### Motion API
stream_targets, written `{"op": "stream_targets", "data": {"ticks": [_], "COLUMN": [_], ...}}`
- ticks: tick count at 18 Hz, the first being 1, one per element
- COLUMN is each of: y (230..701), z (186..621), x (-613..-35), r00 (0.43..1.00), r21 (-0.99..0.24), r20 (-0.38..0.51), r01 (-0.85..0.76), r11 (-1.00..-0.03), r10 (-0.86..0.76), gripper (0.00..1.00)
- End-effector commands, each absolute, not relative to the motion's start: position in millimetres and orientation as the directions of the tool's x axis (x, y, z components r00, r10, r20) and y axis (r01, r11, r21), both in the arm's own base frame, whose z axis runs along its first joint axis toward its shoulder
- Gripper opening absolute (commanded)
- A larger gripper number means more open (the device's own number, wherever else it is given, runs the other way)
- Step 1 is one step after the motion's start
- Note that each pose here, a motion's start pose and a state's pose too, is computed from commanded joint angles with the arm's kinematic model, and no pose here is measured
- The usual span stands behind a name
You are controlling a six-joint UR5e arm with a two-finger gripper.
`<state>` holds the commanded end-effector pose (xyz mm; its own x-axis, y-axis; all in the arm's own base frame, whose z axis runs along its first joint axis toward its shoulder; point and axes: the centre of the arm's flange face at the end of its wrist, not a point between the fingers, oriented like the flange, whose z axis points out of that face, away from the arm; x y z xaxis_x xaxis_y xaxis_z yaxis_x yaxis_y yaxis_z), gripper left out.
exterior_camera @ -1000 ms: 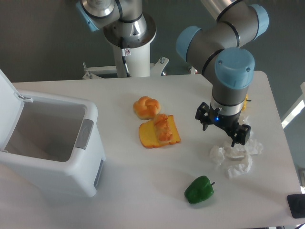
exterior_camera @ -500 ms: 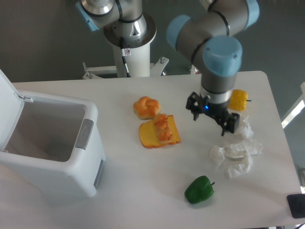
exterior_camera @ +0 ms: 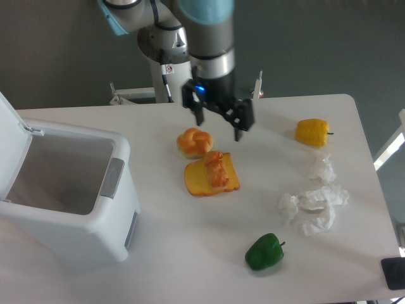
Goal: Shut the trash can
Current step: 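Move the gripper over toward the raised trash can lid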
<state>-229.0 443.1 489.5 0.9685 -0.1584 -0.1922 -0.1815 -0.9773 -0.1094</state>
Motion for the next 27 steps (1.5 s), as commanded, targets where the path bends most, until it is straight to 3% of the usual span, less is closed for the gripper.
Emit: {"op": "stream_targets", "data": {"ticks": [9,22,27], "y": [468.4,495.3,508.4], "z": [523.6,574.9,581.8], "x": [-109.6,-64.3,-41.7], "r00": [0.990,0.996,0.997], "r21": [-0.253,-0.439,-0.458], "r20": [-0.134,-0.035,-0.018], "r01": [-0.067,0.061,0.061], "r11": [-0.965,-0.897,-0.887], "r10": [-0.033,0.084,0.078], "gripper": [1.00,1.00,1.00]}}
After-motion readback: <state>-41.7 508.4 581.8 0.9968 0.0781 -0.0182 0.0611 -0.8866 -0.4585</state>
